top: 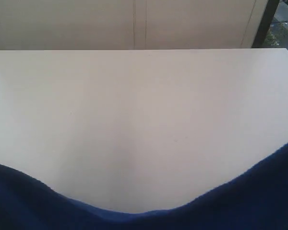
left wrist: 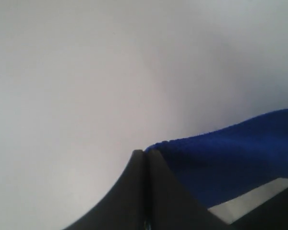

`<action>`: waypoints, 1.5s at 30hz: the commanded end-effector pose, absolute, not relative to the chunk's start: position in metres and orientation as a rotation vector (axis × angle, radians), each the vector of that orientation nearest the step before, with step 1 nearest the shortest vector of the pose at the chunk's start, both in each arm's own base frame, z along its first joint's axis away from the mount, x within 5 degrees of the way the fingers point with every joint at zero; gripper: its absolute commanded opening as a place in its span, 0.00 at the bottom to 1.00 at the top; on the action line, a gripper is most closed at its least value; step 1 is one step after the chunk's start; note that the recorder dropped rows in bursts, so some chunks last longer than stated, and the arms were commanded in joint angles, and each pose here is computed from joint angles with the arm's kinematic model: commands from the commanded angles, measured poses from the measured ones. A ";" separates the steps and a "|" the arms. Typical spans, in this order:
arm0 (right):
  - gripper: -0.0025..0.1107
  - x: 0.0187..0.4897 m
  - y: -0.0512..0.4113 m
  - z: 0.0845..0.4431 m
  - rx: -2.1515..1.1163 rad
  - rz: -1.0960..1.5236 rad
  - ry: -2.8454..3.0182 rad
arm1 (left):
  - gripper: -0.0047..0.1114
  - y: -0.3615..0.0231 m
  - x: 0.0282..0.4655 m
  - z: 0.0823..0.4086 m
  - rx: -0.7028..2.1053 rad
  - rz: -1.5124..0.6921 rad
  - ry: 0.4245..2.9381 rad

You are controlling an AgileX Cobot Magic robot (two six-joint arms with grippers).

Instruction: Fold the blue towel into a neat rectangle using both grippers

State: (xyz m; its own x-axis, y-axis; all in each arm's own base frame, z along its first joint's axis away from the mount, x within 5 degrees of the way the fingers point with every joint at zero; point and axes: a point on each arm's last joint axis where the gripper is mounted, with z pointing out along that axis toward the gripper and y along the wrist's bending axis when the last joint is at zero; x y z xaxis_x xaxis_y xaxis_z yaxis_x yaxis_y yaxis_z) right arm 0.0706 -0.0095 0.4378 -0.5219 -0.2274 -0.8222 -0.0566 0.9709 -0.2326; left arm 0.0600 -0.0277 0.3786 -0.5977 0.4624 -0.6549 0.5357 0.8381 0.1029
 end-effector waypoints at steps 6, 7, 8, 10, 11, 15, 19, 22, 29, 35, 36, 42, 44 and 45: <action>0.02 0.208 0.022 0.349 -0.241 -0.681 2.378 | 0.04 -0.055 0.194 0.313 0.691 -0.107 2.505; 0.02 0.219 0.026 0.340 -0.242 -0.709 2.385 | 0.04 -0.057 0.208 0.303 0.691 -0.092 2.515; 0.02 0.234 0.029 0.329 -0.241 -0.736 2.396 | 0.04 -0.059 0.221 0.293 0.692 -0.079 2.523; 0.02 0.261 0.034 0.303 -0.263 -0.751 2.425 | 0.04 -0.064 0.243 0.272 0.692 -0.071 2.549; 0.02 0.273 0.036 0.291 -0.284 -0.743 2.439 | 0.04 -0.066 0.253 0.262 0.696 -0.067 2.556; 0.02 0.310 0.026 0.243 -0.255 -0.764 2.492 | 0.04 -0.070 0.282 0.229 0.723 -0.011 2.541; 0.02 0.335 0.012 0.207 -0.237 -0.723 2.501 | 0.04 -0.074 0.308 0.203 0.712 0.022 2.459; 0.02 0.349 0.000 0.189 -0.179 -0.706 2.493 | 0.04 -0.073 0.323 0.187 0.683 0.034 2.411; 0.02 0.367 -0.030 0.182 -0.080 -0.698 2.438 | 0.04 -0.045 0.345 0.162 0.558 0.082 2.394; 0.02 0.380 -0.042 0.171 -0.015 -0.612 2.431 | 0.04 -0.029 0.354 0.146 0.496 0.108 2.394; 0.02 0.381 -0.044 0.170 -0.006 -0.615 2.430 | 0.04 -0.028 0.356 0.145 0.489 0.112 2.378; 0.02 0.400 -0.051 0.152 0.002 -0.581 2.439 | 0.04 -0.026 0.367 0.132 0.469 0.126 2.325; 0.02 0.405 -0.052 0.146 0.001 -0.588 2.442 | 0.04 -0.027 0.373 0.128 0.470 0.126 2.328; 0.02 0.408 -0.052 0.145 0.005 -0.589 2.436 | 0.04 -0.027 0.379 0.127 0.468 0.126 2.321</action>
